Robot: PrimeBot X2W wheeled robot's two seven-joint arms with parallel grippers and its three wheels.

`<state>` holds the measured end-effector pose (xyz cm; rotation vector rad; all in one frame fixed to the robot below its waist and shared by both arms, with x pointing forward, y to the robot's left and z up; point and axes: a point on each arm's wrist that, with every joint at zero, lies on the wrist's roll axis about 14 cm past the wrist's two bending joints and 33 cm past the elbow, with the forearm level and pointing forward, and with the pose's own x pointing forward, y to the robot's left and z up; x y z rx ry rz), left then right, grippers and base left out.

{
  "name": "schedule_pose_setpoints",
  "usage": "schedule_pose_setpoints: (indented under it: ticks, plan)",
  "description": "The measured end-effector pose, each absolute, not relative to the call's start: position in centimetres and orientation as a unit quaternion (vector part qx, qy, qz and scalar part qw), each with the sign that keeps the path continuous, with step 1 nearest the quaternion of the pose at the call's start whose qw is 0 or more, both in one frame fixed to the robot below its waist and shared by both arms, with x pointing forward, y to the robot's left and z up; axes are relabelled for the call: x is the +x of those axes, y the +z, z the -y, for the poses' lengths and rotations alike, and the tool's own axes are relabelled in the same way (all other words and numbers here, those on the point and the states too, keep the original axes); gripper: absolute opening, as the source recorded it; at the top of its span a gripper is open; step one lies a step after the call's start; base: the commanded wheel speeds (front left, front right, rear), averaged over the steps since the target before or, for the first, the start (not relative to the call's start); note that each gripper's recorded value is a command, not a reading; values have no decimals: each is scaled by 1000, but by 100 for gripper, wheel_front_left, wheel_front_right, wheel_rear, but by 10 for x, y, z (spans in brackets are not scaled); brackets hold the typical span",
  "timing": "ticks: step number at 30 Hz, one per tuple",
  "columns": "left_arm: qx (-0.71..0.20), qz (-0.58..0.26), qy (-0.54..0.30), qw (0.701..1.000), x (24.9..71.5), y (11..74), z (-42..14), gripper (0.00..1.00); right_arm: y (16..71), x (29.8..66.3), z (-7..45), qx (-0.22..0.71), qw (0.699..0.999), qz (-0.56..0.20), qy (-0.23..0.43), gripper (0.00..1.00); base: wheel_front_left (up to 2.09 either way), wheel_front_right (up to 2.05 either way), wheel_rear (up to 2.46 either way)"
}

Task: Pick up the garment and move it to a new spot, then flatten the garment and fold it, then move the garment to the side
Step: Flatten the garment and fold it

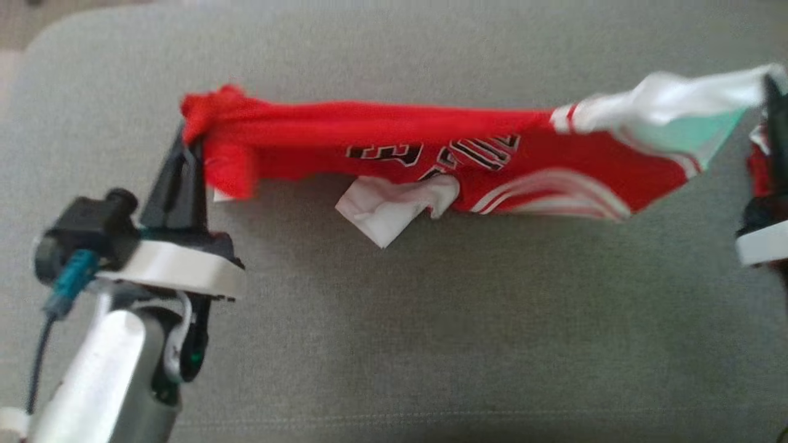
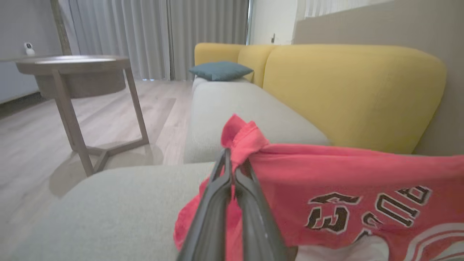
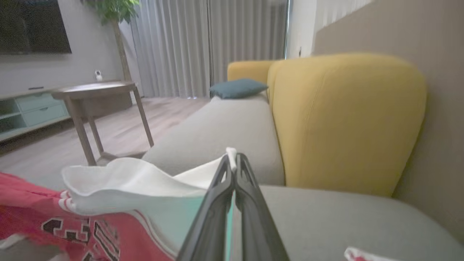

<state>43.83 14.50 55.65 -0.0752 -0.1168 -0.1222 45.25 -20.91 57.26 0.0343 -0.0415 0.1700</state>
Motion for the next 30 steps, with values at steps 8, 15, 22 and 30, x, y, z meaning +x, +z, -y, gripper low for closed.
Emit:
schedule_pose_setpoints:
  ticks: [8, 15, 22, 30]
  plan:
    - [-8, 245, -88, 966, 426, 695, -138, 0, 738, 415, 215, -32, 963, 259, 70, 0, 0, 0, 0]
    - [7, 316, -103, 943, 414, 763, -130, 0, 814, 384, 219, -53, 931, 355, 61, 0, 0, 0, 0]
    - [3, 302, -111, 947, 427, 765, -126, 0, 812, 402, 220, -28, 940, 331, 73, 0, 0, 0, 0]
    - [-35, 233, -116, 965, 501, 731, -119, 0, 795, 481, 207, 21, 954, 280, 108, 0, 0, 0, 0]
